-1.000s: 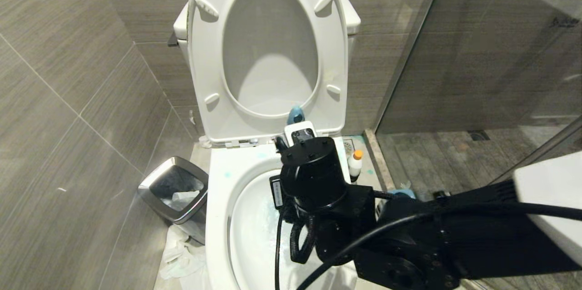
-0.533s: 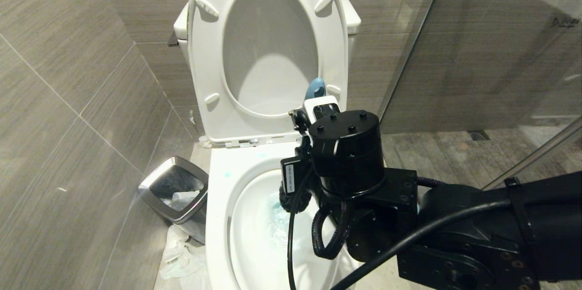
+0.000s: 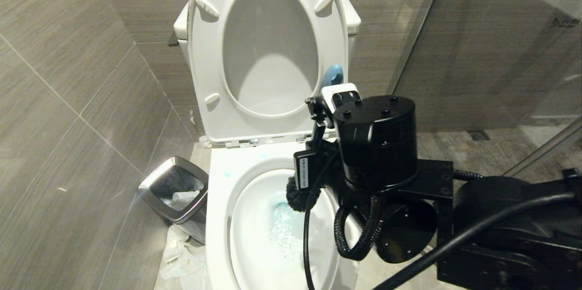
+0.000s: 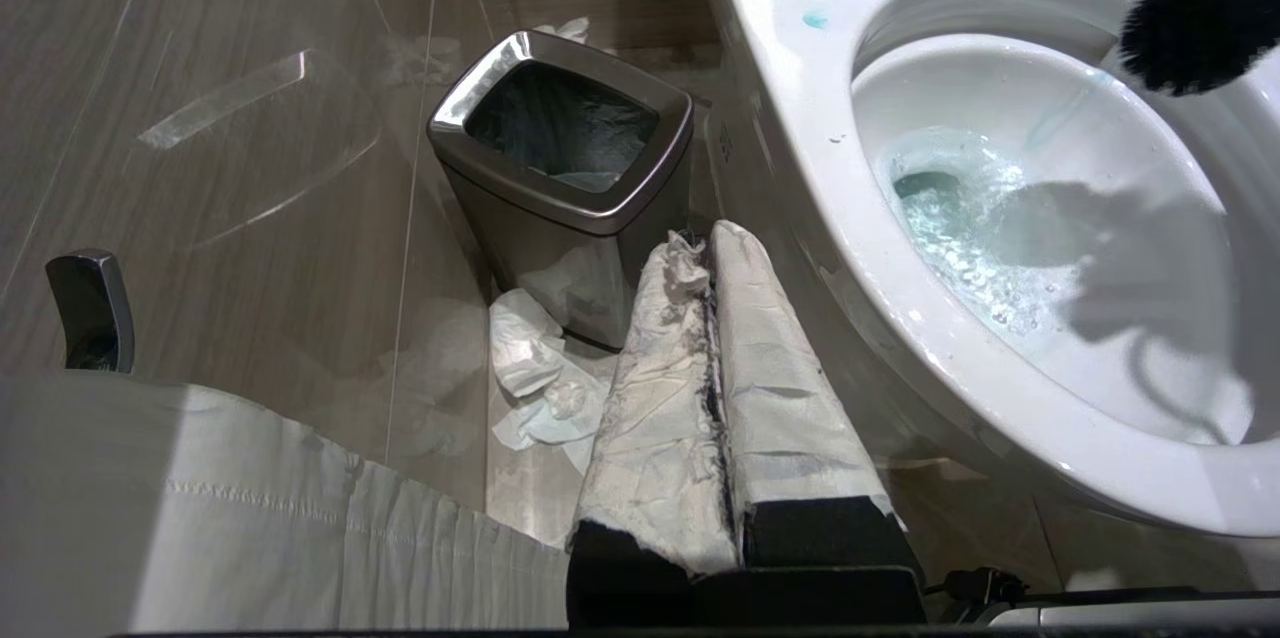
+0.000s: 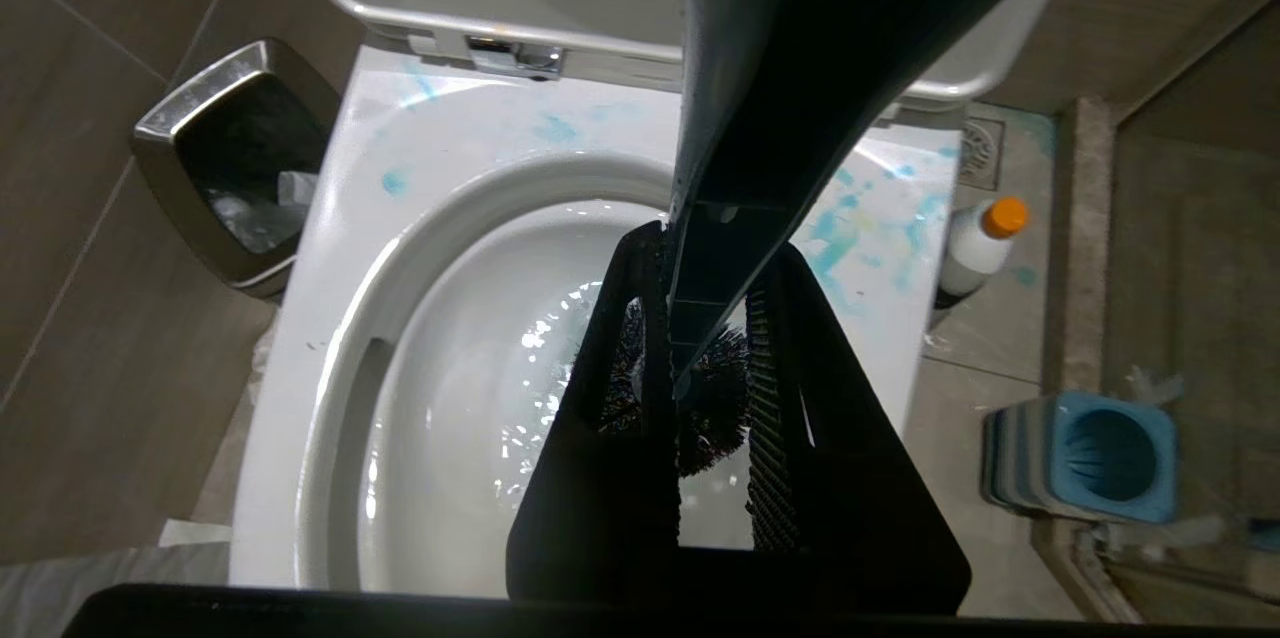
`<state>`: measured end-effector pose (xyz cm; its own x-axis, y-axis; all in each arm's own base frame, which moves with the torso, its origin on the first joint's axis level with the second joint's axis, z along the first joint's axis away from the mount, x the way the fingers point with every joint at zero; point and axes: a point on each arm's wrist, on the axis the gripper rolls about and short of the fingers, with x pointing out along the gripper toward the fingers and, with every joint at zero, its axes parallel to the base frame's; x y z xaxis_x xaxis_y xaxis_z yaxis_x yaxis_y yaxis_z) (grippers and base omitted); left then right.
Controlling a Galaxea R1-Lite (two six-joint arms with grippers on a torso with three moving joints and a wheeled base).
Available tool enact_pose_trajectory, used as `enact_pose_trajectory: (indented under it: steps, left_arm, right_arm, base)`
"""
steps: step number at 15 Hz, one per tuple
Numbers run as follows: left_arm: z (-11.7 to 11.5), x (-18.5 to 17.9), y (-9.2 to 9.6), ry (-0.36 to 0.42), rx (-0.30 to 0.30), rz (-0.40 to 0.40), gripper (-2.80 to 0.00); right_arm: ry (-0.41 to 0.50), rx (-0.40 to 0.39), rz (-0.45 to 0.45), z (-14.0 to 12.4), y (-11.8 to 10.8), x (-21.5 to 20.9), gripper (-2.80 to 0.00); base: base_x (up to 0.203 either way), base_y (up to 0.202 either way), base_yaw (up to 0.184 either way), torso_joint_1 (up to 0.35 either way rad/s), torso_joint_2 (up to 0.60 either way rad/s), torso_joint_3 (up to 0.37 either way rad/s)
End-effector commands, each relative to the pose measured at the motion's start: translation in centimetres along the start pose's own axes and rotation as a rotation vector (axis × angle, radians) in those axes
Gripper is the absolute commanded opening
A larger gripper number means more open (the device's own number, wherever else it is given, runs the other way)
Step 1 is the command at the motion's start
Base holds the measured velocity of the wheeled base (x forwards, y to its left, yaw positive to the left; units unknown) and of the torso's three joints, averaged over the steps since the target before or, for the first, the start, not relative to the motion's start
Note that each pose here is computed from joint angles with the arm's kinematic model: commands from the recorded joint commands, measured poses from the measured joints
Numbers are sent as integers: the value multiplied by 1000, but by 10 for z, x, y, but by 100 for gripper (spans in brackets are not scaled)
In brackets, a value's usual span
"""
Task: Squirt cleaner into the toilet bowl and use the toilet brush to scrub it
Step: Scrub the toilet bowl, then put the toilet brush back
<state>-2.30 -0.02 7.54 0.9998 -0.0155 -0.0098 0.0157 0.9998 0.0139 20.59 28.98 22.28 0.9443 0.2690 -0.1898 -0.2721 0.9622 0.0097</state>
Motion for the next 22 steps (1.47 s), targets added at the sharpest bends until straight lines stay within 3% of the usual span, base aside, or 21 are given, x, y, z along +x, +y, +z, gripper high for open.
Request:
enact_pose_trajectory:
  steps: [1,6,12,15,19,22]
  left_arm:
    - [0,0,0,2,0,0,-280]
    - [0,0,0,1,0,-1,-280]
    - [0,0,0,1,0,0,-280]
    - [0,0,0,1,0,0,-280]
    - [0,0,0,2,0,-1,-280]
    - [0,0,0,2,0,0,-280]
  right_arm:
    - [-8,3,-45,24,-20,-16,-280]
    - [-21,25,-293,51,-86,2,-280]
    - [28,43,-536,41,-164,33,-280]
    - [73,58,-558,30,-196,43,-280]
    - [93,83,-491,-1,-231,67,-280]
    - [39,47,-428,-26,-255,93,-280]
  base:
    - [0,0,0,0,0,0]
    - [0,0,0,0,0,0]
    - [0,0,0,0,0,0]
    - [0,0,0,0,0,0]
    - [0,0,0,0,0,0]
    - [0,0,0,0,0,0]
